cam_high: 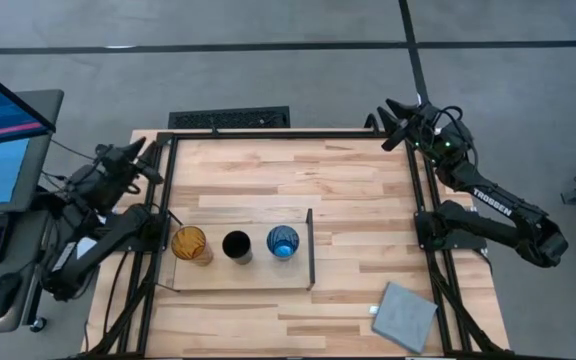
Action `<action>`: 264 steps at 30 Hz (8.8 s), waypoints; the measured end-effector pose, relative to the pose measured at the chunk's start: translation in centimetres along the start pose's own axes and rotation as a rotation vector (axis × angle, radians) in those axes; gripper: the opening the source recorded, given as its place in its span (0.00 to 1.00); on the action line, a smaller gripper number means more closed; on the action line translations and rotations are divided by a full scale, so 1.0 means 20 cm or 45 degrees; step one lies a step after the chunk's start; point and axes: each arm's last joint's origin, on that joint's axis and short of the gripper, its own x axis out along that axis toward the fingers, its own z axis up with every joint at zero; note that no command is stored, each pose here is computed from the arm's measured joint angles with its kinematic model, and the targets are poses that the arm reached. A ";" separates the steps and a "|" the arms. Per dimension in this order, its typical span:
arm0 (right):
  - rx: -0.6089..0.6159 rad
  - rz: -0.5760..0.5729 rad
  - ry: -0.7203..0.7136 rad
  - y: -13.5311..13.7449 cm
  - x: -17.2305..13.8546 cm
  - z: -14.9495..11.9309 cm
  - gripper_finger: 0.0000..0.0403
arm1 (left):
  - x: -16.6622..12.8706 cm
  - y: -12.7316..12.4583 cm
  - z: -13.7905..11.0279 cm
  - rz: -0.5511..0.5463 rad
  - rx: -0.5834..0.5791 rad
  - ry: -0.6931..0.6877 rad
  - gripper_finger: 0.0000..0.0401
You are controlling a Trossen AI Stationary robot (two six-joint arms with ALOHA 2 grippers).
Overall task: Stack small to large cups/mugs on shelf
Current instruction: Return to Home Position
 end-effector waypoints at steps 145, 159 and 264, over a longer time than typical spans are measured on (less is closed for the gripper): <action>0.180 -0.219 0.795 0.03 -0.56 -0.61 0.34 | 0.32 -0.09 -0.59 0.004 0.017 -0.049 0.34; 0.180 -0.219 0.791 0.03 -0.56 -0.61 0.34 | 0.32 -0.11 -0.59 -0.041 -0.004 -0.047 0.34; 0.180 -0.219 0.792 0.03 -0.56 -0.61 0.34 | 0.32 -0.11 -0.59 -0.034 -0.005 -0.047 0.34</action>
